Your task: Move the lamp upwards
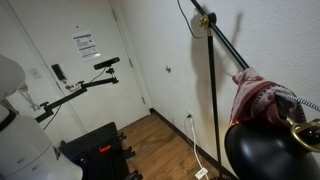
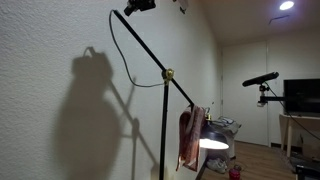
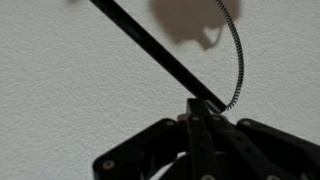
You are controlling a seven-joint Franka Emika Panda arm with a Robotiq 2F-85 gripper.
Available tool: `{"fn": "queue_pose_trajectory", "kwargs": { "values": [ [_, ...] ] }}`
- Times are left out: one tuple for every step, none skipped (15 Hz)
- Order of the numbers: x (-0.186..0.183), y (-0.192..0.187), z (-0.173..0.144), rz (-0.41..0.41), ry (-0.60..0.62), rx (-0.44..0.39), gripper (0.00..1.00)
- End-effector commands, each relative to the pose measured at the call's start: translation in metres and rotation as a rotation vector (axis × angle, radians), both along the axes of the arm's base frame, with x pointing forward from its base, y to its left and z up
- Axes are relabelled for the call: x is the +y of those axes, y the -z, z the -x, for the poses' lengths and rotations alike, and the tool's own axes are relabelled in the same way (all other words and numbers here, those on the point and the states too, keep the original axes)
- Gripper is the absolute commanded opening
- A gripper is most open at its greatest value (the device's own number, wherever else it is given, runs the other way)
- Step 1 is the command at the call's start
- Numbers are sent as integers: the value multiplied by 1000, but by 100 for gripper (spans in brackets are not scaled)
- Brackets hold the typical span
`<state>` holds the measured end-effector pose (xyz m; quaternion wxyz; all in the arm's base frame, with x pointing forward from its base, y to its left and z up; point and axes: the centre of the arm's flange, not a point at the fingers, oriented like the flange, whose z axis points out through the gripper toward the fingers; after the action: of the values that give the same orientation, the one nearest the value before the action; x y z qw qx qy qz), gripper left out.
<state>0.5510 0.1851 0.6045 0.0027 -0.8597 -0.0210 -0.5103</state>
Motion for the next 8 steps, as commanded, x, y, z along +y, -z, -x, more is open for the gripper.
{"fn": "queue_pose_trajectory", "kwargs": {
  "values": [
    [-4, -25, 0, 47, 37, -85, 0],
    [-7, -30, -2, 55, 45, -98, 0],
    [-10, -33, -5, 60, 51, -102, 0],
    [-13, -33, -10, 65, 54, -100, 0],
    [-16, -34, -14, 67, 55, -91, 0],
    [-19, -32, -20, 64, 62, -77, 0],
    [-20, -28, -25, 59, 60, -57, 0],
    [-20, -23, -33, 59, 64, -38, 0]
  ]
}}
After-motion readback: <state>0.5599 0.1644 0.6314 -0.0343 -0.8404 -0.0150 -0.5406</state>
